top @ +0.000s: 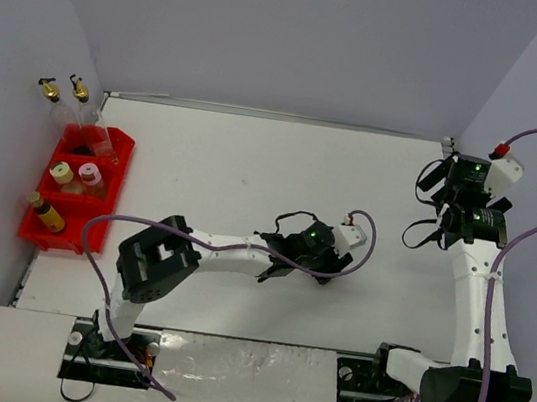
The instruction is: Organize the condiment bottles
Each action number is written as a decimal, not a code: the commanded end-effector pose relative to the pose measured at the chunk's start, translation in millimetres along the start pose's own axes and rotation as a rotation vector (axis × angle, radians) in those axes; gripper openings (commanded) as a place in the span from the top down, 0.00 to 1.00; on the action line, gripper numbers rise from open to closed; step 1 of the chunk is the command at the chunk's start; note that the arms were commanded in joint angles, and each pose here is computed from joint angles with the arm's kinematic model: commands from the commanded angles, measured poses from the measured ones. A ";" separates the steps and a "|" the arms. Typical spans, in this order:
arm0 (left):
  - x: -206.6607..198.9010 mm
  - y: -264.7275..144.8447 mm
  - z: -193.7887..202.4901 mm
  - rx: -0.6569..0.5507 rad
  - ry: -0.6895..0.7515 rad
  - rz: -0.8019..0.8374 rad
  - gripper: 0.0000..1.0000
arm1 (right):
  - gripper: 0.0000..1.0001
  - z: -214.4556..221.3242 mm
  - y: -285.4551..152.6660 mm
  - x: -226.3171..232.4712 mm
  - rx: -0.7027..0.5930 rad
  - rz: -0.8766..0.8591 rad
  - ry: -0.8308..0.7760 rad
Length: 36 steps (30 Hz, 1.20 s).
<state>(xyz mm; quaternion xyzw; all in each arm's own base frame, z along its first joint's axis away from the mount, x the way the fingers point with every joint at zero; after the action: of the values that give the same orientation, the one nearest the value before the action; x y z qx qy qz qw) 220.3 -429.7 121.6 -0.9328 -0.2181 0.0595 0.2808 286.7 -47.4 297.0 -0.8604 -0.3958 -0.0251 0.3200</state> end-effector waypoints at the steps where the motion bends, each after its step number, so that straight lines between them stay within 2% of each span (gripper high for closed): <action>1: 61.4 -83.9 -76.1 -0.275 -0.094 -0.343 1.00 | 0.00 -6.9 4.7 14.3 -0.011 -0.050 0.054; 6: 114.7 -158.3 -67.8 -0.240 -0.193 -0.718 1.00 | 0.00 8.4 13.3 15.9 0.025 -0.068 0.045; 9: 144.3 -202.8 -60.2 -0.247 -0.303 -0.915 1.00 | 0.00 15.6 16.2 15.9 0.042 -0.079 0.040; 12: 175.6 -255.5 -32.1 -0.209 -0.413 -1.159 1.00 | 0.00 26.0 19.0 17.2 0.064 -0.099 0.030; 16: 195.2 -306.4 7.0 -0.133 -0.506 -1.430 1.00 | 0.00 37.5 19.2 20.0 0.083 -0.119 0.011; 21: 200.0 -340.1 57.7 -0.146 -0.660 -1.689 1.00 | 0.00 51.1 14.8 31.3 0.106 -0.164 -0.020; 24: 201.7 -354.4 91.2 -0.106 -0.731 -1.811 1.00 | 0.00 59.8 10.0 40.0 0.116 -0.189 -0.047; 28: 200.1 -363.3 115.4 -0.091 -0.760 -1.904 1.00 | 0.00 66.1 7.6 45.2 0.124 -0.202 -0.070; 36: 201.2 -377.7 159.4 -0.064 -0.909 -1.989 1.00 | 0.00 71.1 7.4 47.0 0.133 -0.213 -0.096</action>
<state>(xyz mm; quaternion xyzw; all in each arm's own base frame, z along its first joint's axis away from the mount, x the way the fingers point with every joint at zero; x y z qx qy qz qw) 228.2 1.9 189.2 -0.2811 -0.9376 0.1421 0.1474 300.7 19.8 247.0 -0.7874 -0.4946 0.0207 0.3674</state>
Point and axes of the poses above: each gripper's point midway between its finger pads, its own y axis out along the fingers, its own x axis along the line the jaws close on, z = x × y, the point moved 6 cm from there along -y, back along the fingers, and after that the axes turned 8 degrees about y, right-handed, at the moved point
